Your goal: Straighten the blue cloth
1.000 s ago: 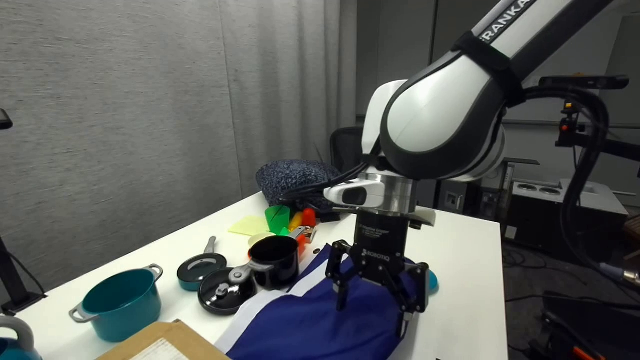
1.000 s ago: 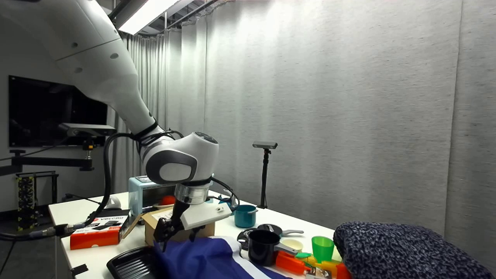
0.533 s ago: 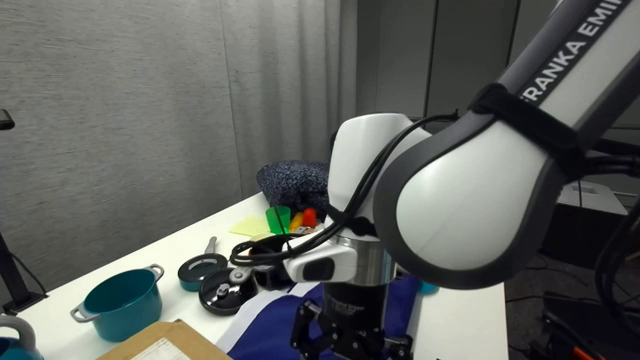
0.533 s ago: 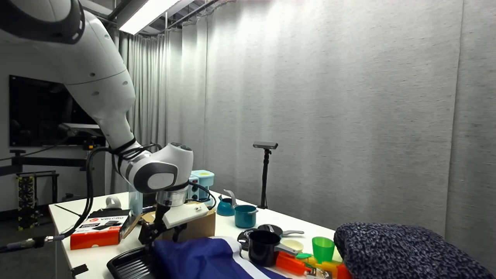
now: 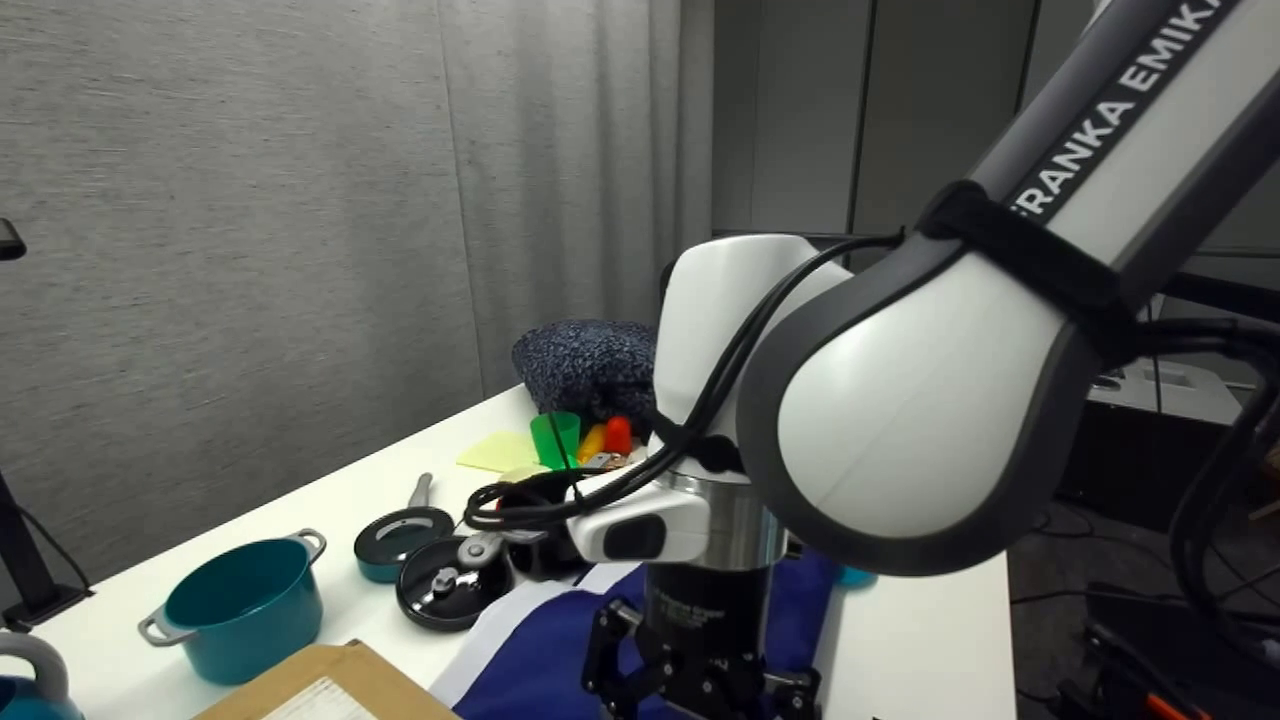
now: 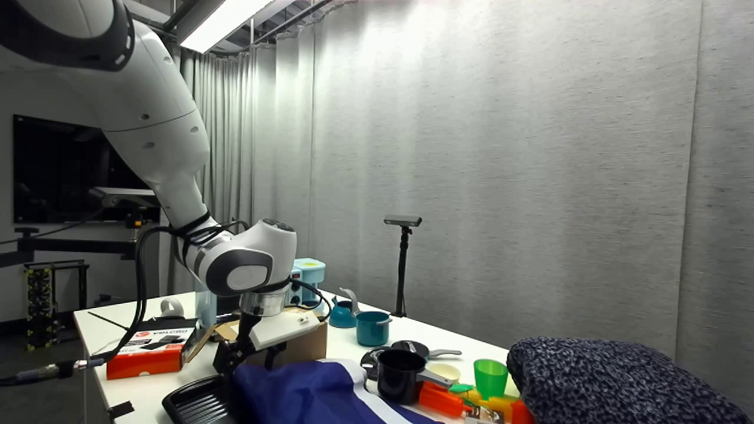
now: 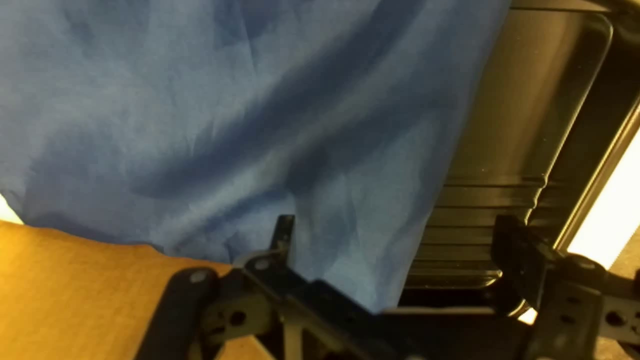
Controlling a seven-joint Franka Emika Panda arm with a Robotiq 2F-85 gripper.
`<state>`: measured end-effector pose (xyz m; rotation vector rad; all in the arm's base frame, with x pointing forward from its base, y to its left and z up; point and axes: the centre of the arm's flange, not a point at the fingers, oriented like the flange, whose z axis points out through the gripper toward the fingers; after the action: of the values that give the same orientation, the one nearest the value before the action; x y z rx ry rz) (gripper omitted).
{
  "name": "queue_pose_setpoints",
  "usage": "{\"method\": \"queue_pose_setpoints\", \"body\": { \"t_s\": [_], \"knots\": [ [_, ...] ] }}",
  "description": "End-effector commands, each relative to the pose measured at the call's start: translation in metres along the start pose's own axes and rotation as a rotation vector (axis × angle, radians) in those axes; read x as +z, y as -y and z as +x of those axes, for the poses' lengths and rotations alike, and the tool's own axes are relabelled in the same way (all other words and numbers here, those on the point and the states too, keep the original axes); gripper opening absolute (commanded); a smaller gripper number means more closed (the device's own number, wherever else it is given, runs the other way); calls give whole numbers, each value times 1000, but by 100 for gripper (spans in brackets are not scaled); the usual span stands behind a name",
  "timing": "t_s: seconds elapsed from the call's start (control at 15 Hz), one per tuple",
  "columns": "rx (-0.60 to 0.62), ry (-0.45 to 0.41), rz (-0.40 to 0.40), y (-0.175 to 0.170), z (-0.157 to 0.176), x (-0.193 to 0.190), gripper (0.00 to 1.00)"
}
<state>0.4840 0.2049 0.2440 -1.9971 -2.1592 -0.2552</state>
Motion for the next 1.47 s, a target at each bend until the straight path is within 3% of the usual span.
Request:
{"method": "queue_pose_setpoints", "body": {
  "t_s": [0.0, 0.27, 0.33, 0.67, 1.0, 1.07, 1.4],
  "knots": [
    [-18, -20, -7, 3, 10, 14, 100],
    [-47, 9, -46, 8, 21, 24, 100],
    [-55, 12, -57, 9, 22, 24, 80],
    [-97, 21, -99, 9, 30, 21, 42],
    [-159, -46, -44, 21, 49, 21, 5],
    [-179, -69, -21, 26, 55, 21, 0],
    [-277, -111, 112, 48, 83, 29, 0]
  ]
}}
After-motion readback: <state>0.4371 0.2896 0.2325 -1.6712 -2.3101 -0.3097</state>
